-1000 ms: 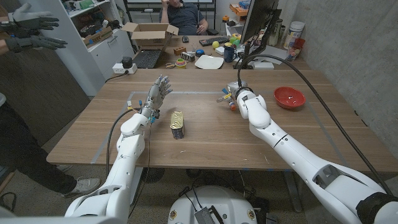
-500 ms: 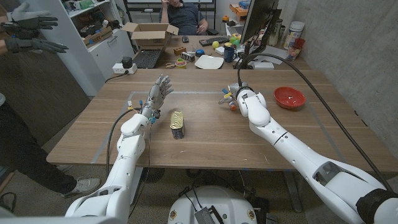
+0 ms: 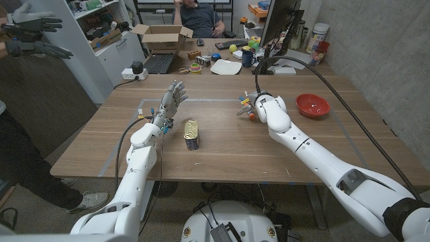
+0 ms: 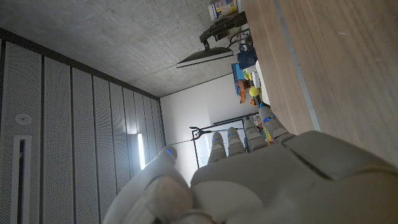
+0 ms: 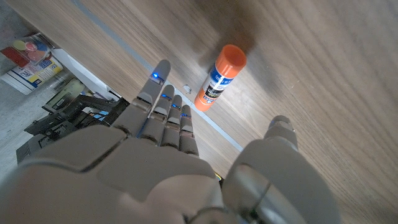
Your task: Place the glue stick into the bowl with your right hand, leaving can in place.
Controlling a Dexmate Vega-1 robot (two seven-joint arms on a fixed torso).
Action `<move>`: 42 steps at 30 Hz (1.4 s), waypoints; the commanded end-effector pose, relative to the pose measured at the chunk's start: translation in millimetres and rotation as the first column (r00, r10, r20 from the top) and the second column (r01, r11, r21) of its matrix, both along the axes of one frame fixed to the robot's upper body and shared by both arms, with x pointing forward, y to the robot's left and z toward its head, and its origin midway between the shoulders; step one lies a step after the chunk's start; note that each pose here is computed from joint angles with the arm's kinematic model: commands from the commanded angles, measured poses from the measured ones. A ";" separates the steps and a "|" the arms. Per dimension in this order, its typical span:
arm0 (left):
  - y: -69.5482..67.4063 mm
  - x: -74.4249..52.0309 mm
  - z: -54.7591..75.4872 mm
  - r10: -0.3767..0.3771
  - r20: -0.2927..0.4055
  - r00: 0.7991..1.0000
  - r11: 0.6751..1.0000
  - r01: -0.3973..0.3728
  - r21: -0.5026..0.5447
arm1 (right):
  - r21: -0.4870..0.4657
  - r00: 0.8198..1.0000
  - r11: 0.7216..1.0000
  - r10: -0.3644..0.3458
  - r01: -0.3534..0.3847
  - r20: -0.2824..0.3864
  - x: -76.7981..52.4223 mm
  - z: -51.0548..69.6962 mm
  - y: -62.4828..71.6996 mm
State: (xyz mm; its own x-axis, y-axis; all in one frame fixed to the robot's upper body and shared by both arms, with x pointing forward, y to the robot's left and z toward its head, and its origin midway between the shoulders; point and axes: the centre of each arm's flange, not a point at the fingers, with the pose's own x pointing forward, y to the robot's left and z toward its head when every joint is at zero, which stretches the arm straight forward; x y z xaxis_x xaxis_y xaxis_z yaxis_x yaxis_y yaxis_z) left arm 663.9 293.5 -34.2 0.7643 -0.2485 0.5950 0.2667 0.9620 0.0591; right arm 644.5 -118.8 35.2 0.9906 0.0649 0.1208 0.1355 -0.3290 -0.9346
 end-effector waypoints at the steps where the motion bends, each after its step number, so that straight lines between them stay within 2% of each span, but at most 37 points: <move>1: 0.6 -0.6 0.0 0.001 0.002 1.000 1.000 -0.001 0.005 | -0.007 1.000 1.000 0.004 -0.004 -0.025 1.5 1.8 2.2; 17: 2.2 2.4 0.5 -0.001 0.001 1.000 1.000 0.001 0.004 | -0.033 0.997 0.999 -0.004 0.001 -0.073 5.2 4.2 5.0; 23: 3.1 4.2 0.2 -0.001 -0.001 1.000 1.000 0.001 0.003 | -0.048 0.998 0.999 -0.004 0.001 -0.064 5.4 5.8 7.9; 29: 4.4 4.9 -0.6 0.002 -0.003 1.000 1.000 -0.002 0.004 | -0.065 0.992 0.998 -0.021 0.014 -0.122 9.1 7.2 11.7; 34: 5.7 6.1 -1.6 0.002 -0.004 1.000 1.000 -0.002 0.000 | -0.068 0.991 0.998 -0.018 0.009 -0.136 9.4 8.7 12.6; 35: 6.0 6.5 -1.7 0.001 -0.005 1.000 1.000 -0.001 0.002 | -0.071 0.991 0.997 -0.030 0.021 -0.130 9.2 8.8 13.0; 42: 6.8 8.3 -1.6 -0.001 -0.004 1.000 1.000 0.001 0.000 | -0.061 0.995 0.998 0.004 -0.011 -0.102 9.4 9.8 12.6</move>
State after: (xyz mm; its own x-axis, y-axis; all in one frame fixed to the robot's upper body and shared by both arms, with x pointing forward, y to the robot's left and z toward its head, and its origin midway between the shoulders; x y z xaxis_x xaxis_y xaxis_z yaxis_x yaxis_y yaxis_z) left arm 669.8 298.3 -35.4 0.7669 -0.2491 0.5914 0.2672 0.9619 0.0587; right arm 652.8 -107.6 42.9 0.9983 0.0568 0.0088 0.0301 -0.3858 -0.9221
